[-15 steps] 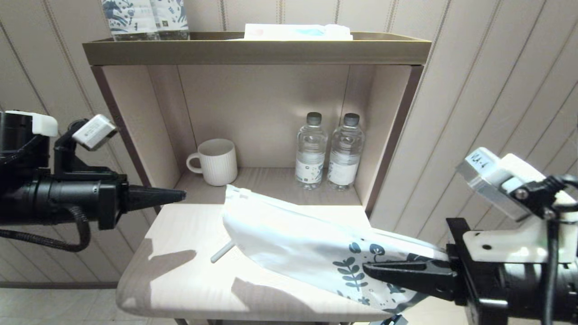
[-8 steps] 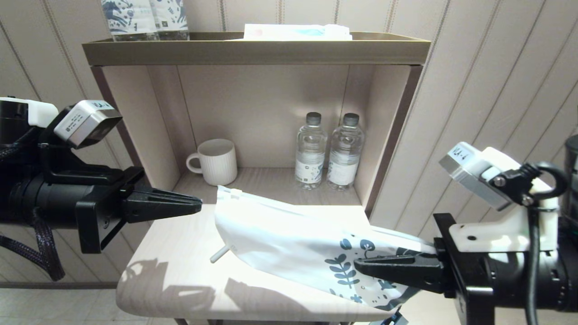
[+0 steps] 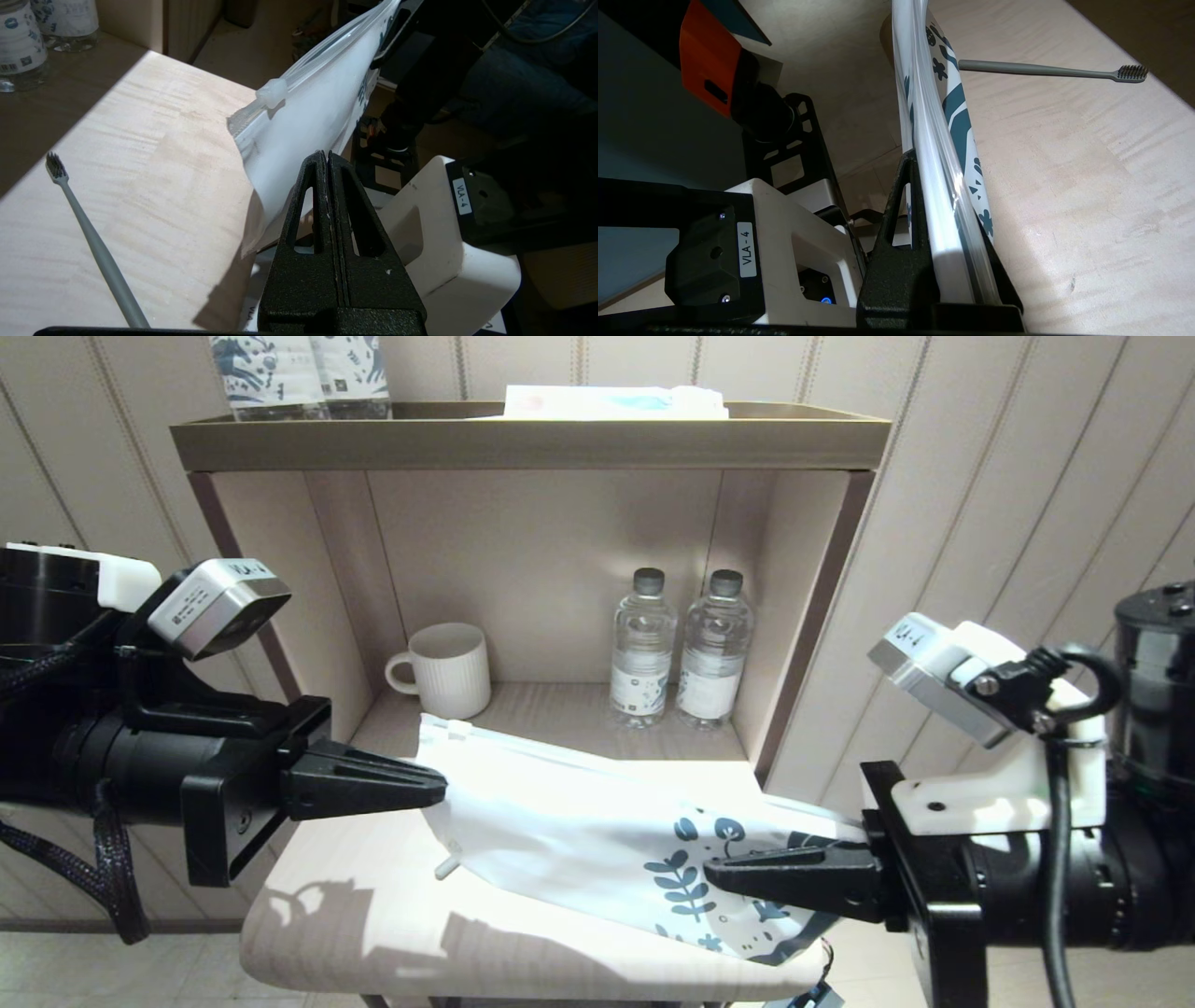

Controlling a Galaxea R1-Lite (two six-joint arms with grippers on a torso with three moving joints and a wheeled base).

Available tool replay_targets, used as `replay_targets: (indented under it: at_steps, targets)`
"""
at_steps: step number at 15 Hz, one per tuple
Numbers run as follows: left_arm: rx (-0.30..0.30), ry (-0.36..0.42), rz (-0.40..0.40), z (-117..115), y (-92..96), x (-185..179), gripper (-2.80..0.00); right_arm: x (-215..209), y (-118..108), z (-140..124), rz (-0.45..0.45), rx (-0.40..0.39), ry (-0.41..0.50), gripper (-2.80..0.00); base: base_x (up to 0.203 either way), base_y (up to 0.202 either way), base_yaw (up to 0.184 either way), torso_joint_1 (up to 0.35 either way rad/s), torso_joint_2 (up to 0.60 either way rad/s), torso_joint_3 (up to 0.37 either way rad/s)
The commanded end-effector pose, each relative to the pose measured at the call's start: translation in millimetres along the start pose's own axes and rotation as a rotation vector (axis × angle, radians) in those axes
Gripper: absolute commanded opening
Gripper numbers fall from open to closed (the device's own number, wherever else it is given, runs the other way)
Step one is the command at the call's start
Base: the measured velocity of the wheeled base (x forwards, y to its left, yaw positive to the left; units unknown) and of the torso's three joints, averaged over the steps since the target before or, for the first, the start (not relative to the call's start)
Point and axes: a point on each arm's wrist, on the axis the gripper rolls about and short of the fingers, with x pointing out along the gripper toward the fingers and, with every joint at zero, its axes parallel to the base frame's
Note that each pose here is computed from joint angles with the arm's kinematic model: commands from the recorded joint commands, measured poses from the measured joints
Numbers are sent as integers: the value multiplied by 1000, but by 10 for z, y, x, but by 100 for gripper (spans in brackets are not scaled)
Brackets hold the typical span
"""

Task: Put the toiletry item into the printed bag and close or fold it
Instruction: Hand it to the other hand

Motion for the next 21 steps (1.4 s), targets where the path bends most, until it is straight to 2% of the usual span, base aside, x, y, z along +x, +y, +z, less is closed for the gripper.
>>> replay_targets:
  at_steps: [1,10,11,16,19,21]
  targets:
    - [2,1,-15,-9,-18,16,-280,68,-31,-11,9,7,16,-280,0,0,0,0,0,0]
    - [5,1,-6,0,-31,12,-280,146,-72,27,13,6,19,-280,0,0,0,0,0,0]
    - [13,0,-5,-3,-38,10,0,138,-67,31,15,6,17,-280,0,0,0,0,0,0]
    - [29,-10,4,41,-46,-23,0,120,-58,32,15,3,14,-280,0,0,0,0,0,0]
    - [52,-41,88,73,-19,-215,0,62,-38,47,10,-3,0,-280,0,0,0,0,0,0]
    - [73,-65,164,99,78,-363,0,-4,-15,70,6,-11,-18,-280,0,0,0,0,0,0]
